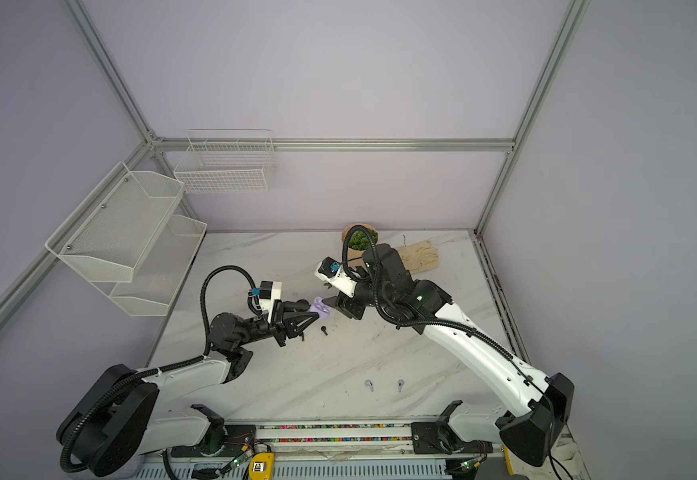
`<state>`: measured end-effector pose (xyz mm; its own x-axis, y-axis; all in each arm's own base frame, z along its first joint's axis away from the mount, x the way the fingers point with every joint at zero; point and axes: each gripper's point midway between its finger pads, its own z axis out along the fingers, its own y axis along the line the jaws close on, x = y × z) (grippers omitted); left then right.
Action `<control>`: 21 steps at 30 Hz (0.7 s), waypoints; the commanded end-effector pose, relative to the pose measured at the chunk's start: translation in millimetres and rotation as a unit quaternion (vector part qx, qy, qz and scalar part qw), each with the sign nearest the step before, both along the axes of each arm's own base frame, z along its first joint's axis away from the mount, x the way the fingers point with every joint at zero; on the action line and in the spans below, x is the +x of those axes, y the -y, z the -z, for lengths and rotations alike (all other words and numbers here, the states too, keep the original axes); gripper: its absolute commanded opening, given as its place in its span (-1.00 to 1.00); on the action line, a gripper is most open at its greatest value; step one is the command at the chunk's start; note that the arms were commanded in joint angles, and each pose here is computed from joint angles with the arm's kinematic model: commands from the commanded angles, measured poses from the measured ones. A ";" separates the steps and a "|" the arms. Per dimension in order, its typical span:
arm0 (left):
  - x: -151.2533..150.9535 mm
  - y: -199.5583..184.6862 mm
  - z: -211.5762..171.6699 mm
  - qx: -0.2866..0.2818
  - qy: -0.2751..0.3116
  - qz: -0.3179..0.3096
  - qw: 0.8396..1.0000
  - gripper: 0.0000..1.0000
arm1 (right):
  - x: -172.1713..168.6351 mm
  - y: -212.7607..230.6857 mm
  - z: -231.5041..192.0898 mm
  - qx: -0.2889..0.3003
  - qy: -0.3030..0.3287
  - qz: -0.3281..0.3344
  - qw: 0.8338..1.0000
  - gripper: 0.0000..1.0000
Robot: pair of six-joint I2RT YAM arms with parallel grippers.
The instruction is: Insert the wireless bluetooth earbuds into the charging case
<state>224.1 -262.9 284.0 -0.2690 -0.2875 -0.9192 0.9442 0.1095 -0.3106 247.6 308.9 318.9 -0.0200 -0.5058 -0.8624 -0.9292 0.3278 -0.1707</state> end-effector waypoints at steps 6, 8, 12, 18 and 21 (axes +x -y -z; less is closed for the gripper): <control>-10.0 -2.0 -1.0 -0.004 0.024 0.008 1.000 -1.00 | 1.4 1.7 -43.7 0.084 -0.059 0.016 0.995 0.25; -10.5 -1.9 -2.2 -0.005 0.025 0.009 1.000 -1.00 | -2.5 7.8 -54.6 0.116 -0.115 0.006 0.986 0.25; -11.3 -1.8 -5.6 -0.008 0.025 0.013 1.000 -1.00 | -8.4 19.5 -57.6 0.157 -0.216 -0.020 0.963 0.25; -12.8 0.2 -8.3 -0.013 0.022 0.028 0.999 -1.00 | -8.1 14.2 -19.1 0.158 -0.342 -0.038 0.926 0.10; -12.9 0.9 -10.5 -0.016 0.024 0.032 0.999 -1.00 | -12.2 15.3 -9.9 0.156 -0.341 -0.044 0.926 0.11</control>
